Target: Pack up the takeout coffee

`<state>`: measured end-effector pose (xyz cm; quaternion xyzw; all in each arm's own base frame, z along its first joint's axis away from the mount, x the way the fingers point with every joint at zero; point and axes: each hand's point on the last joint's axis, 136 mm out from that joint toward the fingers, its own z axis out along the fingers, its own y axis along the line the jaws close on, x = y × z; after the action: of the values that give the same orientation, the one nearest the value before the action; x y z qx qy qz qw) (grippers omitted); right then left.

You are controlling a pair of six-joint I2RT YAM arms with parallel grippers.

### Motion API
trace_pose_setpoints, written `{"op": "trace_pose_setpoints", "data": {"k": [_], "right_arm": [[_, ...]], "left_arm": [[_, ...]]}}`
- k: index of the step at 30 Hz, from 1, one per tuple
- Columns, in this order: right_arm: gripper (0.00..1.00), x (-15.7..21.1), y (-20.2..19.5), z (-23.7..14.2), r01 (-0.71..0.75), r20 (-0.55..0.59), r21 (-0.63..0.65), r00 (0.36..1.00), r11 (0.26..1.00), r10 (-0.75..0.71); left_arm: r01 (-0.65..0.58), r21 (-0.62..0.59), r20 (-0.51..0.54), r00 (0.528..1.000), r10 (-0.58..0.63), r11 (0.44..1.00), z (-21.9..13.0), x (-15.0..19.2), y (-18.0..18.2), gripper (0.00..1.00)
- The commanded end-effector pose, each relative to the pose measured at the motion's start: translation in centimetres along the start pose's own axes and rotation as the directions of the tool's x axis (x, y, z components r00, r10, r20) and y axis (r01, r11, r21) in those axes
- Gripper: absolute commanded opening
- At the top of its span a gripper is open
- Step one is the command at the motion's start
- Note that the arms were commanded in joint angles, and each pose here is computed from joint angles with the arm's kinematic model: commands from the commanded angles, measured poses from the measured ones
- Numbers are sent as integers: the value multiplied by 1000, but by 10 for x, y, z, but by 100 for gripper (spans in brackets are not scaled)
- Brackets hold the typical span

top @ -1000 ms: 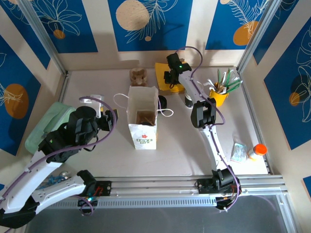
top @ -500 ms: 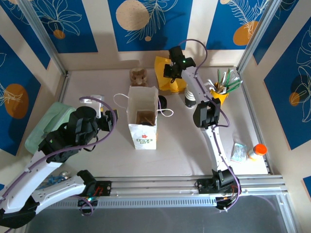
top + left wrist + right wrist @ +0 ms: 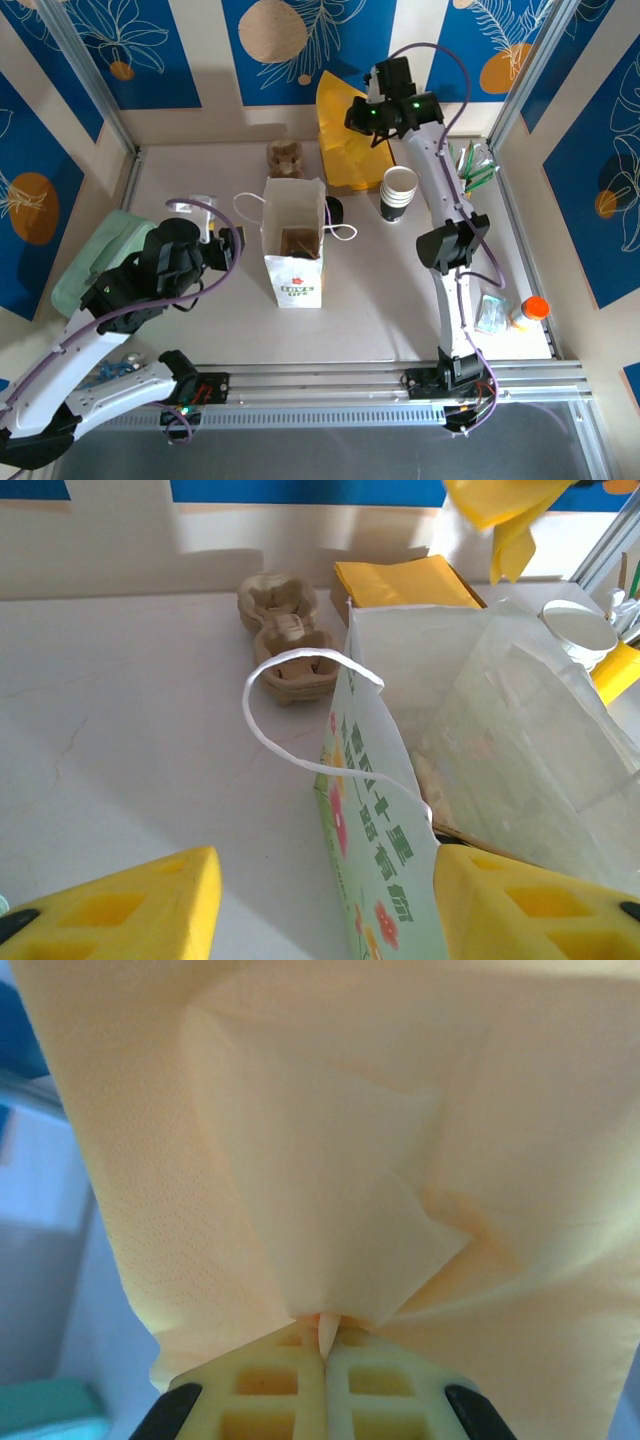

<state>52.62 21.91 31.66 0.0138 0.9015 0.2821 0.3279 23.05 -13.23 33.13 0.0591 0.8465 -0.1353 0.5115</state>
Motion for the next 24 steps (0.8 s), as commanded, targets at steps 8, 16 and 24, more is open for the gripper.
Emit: {"op": "trace_pose_setpoints", "data": {"k": [8, 16, 24], "right_arm": [[0, 44, 101, -119, -168, -193, -348, 976, 922, 104], [0, 101, 149, -153, -262, -357, -435, 928, 861, 101], [0, 139, 176, -156, -193, -329, -449, 944, 872, 40]], "left_arm": [[23, 65, -42, 999, -20, 998, 14, 7, -17, 58], [53, 41, 20, 998, -54, 998, 5, -1, -7, 58], [42, 16, 47, 998, -43, 999, -4, -7, 1, 58]]}}
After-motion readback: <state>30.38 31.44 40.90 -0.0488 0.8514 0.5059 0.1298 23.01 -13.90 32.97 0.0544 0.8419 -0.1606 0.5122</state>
